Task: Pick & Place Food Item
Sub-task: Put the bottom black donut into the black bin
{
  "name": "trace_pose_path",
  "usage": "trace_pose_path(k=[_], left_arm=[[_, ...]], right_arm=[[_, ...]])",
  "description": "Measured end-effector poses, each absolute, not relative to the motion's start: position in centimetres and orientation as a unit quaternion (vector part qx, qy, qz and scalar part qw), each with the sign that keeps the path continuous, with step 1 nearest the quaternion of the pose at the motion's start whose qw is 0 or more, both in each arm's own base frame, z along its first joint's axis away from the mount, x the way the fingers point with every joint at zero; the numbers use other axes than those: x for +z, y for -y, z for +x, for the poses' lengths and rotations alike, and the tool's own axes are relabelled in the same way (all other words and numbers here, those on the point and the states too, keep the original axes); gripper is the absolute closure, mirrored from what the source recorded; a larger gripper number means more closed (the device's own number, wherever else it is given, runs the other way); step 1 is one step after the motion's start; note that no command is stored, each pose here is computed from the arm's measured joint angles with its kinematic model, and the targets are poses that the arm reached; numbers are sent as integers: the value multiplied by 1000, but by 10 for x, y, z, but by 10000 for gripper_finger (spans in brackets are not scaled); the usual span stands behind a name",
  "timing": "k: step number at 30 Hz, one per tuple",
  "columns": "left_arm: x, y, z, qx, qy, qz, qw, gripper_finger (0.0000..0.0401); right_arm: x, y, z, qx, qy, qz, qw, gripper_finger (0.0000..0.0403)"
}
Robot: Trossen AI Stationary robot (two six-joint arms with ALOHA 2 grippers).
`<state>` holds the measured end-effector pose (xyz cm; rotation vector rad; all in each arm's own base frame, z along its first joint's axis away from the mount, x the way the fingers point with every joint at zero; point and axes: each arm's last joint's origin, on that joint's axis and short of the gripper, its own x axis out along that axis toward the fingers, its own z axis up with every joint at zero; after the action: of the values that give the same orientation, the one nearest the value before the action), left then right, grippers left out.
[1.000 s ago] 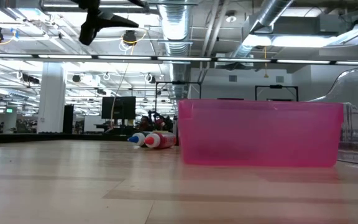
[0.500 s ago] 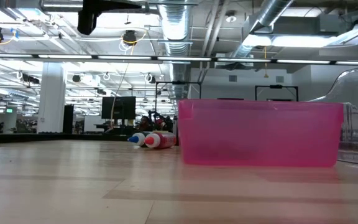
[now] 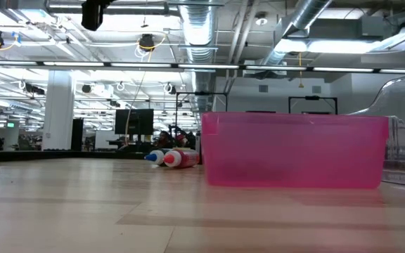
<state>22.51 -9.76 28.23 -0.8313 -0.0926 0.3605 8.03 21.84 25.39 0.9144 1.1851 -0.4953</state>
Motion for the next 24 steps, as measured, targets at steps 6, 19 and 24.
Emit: trace_pose_path(k=[6,19,24], left_arm=[[284,98,225,172,51,-407,896,224],[287,99,225,163,60,-416,893,224],[288,101,224,154,62,-421,892,224]], right_arm=[[244,-229,84,-226,-538,413,699,403],[232,-249,102,-205,-475,460,721,403],[223,-252,104,-216,-474,448,726,403]])
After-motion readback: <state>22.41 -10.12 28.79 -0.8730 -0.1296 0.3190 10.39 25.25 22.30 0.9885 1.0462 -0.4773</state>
